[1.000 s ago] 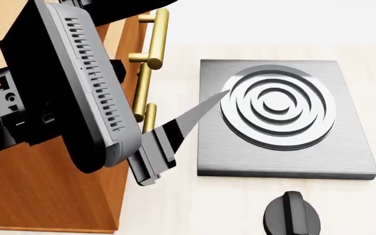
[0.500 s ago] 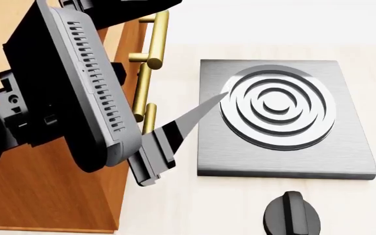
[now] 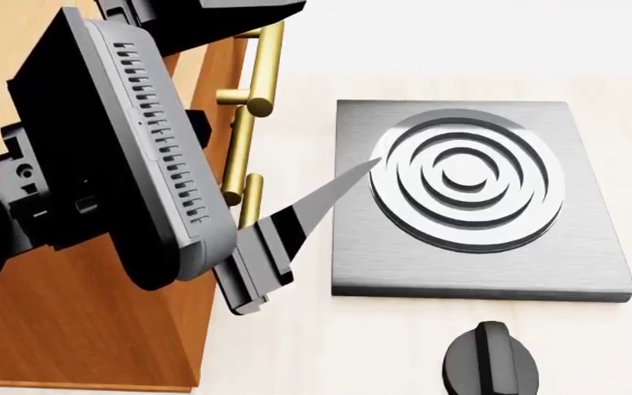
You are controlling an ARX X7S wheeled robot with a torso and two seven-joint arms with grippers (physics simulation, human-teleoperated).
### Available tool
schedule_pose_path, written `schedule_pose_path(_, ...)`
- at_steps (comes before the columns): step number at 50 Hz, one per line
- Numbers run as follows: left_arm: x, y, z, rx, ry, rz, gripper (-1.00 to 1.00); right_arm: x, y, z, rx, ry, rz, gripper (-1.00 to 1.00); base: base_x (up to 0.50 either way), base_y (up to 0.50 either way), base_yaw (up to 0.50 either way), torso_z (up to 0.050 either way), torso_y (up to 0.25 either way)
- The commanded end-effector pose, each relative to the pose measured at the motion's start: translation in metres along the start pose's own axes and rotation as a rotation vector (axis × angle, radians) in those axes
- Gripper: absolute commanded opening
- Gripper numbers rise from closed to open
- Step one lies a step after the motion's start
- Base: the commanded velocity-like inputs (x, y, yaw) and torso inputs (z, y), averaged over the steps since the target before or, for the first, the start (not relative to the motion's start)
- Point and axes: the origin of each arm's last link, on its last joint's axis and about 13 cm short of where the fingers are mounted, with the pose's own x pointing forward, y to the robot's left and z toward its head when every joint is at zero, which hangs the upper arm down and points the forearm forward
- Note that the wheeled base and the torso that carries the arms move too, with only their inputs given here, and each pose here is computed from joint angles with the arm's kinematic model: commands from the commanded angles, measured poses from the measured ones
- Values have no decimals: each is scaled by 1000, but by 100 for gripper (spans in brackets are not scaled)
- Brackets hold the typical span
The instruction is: Pick the akita bowl on the wooden cabinet and place it on the plate.
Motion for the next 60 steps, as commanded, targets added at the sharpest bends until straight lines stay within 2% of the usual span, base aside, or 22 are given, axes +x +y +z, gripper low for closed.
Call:
schedule_pose_path(1, 0, 0, -2, -2, 3, 2, 100, 0, 1, 0, -16, -16, 36, 100, 0, 0, 0, 0, 0)
schedule_pose_path(22, -2, 0, -2, -7, 1, 8, 100, -4, 3, 1, -12, -8, 58, 100, 0, 0, 0, 0, 0)
schedule_pose_path(29, -3, 0, -2, -7, 3, 11, 100, -12, 11, 2, -15, -10, 89, 100, 0, 0, 0, 0, 1)
schedule_pose_path(44, -5, 1, -2, -8, 2, 17, 100, -38, 31, 13, -20, -34, 190, 100, 0, 0, 0, 0, 0)
schedule_pose_path(51, -7, 0, -3, -10, 3, 24, 100, -56, 34, 24, -20, -64, 226, 100, 0, 0, 0, 0, 0)
schedule_pose_path(60, -8, 1, -1, -14, 0, 27, 100, -81, 48, 30, -22, -73, 306, 100, 0, 0, 0, 0, 0)
